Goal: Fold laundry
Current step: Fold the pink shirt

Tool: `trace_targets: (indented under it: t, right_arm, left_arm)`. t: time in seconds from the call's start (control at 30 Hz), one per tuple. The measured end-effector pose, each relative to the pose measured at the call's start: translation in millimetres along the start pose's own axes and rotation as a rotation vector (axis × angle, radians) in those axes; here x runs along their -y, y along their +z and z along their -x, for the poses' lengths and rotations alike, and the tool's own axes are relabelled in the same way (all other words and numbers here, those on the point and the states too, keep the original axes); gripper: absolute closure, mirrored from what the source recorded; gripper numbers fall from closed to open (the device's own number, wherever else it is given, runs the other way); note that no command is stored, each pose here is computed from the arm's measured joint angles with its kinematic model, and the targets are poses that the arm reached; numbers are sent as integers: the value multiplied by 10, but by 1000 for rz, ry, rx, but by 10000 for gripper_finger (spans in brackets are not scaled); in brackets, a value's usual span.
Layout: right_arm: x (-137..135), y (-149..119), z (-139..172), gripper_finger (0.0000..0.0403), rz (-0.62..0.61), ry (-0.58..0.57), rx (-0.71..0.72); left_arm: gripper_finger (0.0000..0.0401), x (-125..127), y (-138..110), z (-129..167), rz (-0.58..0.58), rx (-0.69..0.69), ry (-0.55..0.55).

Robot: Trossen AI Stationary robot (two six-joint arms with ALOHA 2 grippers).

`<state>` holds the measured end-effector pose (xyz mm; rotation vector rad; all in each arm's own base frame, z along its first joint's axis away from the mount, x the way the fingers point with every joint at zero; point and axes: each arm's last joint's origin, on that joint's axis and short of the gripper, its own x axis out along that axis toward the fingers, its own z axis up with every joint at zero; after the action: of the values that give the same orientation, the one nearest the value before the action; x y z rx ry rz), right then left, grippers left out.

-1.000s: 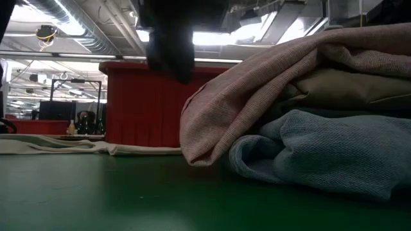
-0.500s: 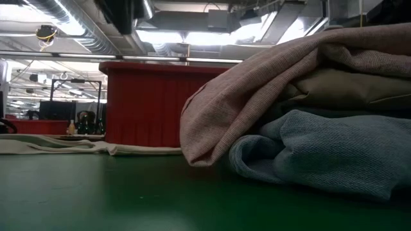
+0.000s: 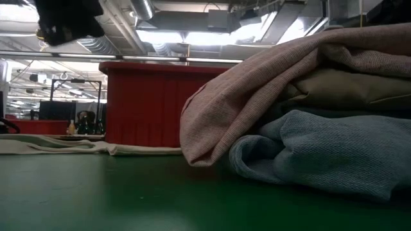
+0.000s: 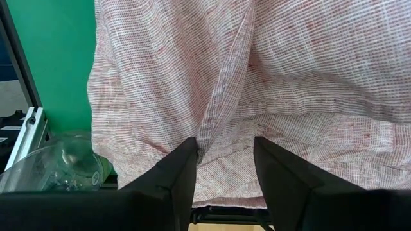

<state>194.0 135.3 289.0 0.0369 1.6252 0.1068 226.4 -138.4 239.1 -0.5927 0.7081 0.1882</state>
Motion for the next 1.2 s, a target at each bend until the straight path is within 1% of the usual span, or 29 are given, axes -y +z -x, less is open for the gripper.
trace_targets:
  t: [0.07,0.17,0.33,0.5,0.63,0.77,0.9,1.2]
  right_arm:
    - [0,0,0,246,2,0,0]
    - [0,0,0,246,6,0,0]
    - [0,0,0,246,6,0,0]
    - [0,0,0,246,6,0,0]
    - [0,0,0,246,7,0,0]
    - [0,0,0,246,7,0,0]
    - [0,0,0,246,7,0,0]
    - [0,1,0,246,7,0,1]
  left_arm:
    - [284,-55,-80,-95,30,37,-59]
    - [284,-163,-154,-228,65,83,-93]
    - [284,-303,-168,-354,90,122,-55]
    - [279,-359,-128,-433,107,98,-45]
    - [255,-412,-117,-541,177,81,-23]
    - [226,-492,-146,-703,232,18,4]
    - [210,-510,-149,-876,265,37,-17]
    - [209,-585,-231,-1266,299,82,-49]
